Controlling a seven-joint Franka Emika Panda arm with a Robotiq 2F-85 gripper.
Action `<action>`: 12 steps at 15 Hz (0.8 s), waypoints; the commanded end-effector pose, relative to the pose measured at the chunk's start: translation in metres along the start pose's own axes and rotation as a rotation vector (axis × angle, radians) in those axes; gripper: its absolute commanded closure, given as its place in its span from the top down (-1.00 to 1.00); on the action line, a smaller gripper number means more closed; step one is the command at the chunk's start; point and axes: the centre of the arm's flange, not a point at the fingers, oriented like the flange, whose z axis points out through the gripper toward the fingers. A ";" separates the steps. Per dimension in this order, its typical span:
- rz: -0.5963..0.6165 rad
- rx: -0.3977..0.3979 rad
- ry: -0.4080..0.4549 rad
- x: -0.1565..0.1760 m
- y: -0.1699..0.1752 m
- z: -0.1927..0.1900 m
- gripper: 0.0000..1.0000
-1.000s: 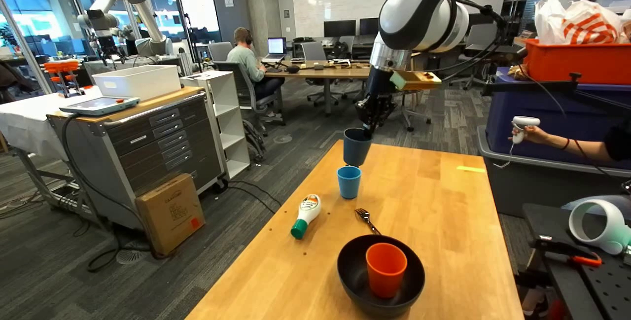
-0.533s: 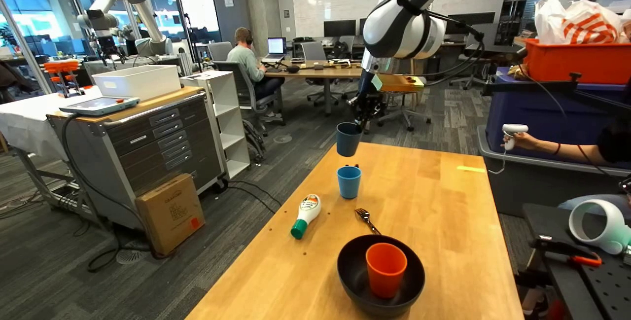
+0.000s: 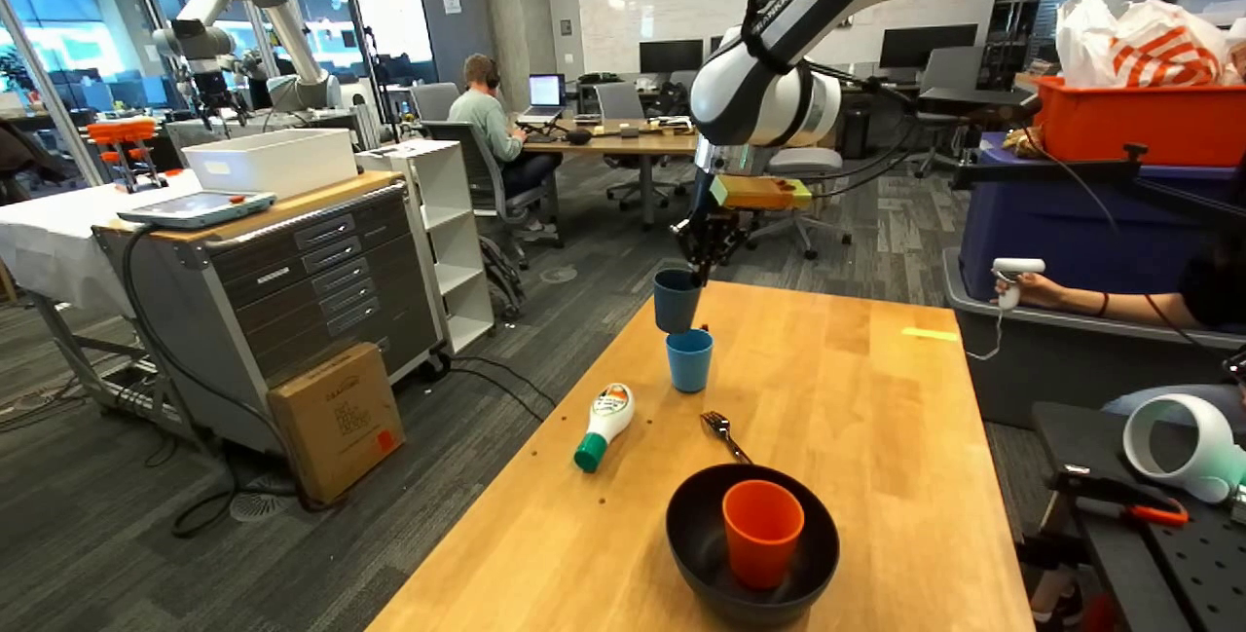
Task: Place the orange cup inside the black bowl, place the dark blue cup inside the light blue cup and place them inside the orange cup, place the black fork inside the stacked cups
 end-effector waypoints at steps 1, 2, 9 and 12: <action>0.025 0.018 -0.037 0.015 -0.007 0.009 -0.97; 0.027 0.012 -0.042 0.015 -0.005 0.012 -0.97; 0.026 -0.022 -0.108 0.006 0.002 0.029 -0.97; 0.018 -0.033 -0.122 0.001 0.003 0.033 -0.97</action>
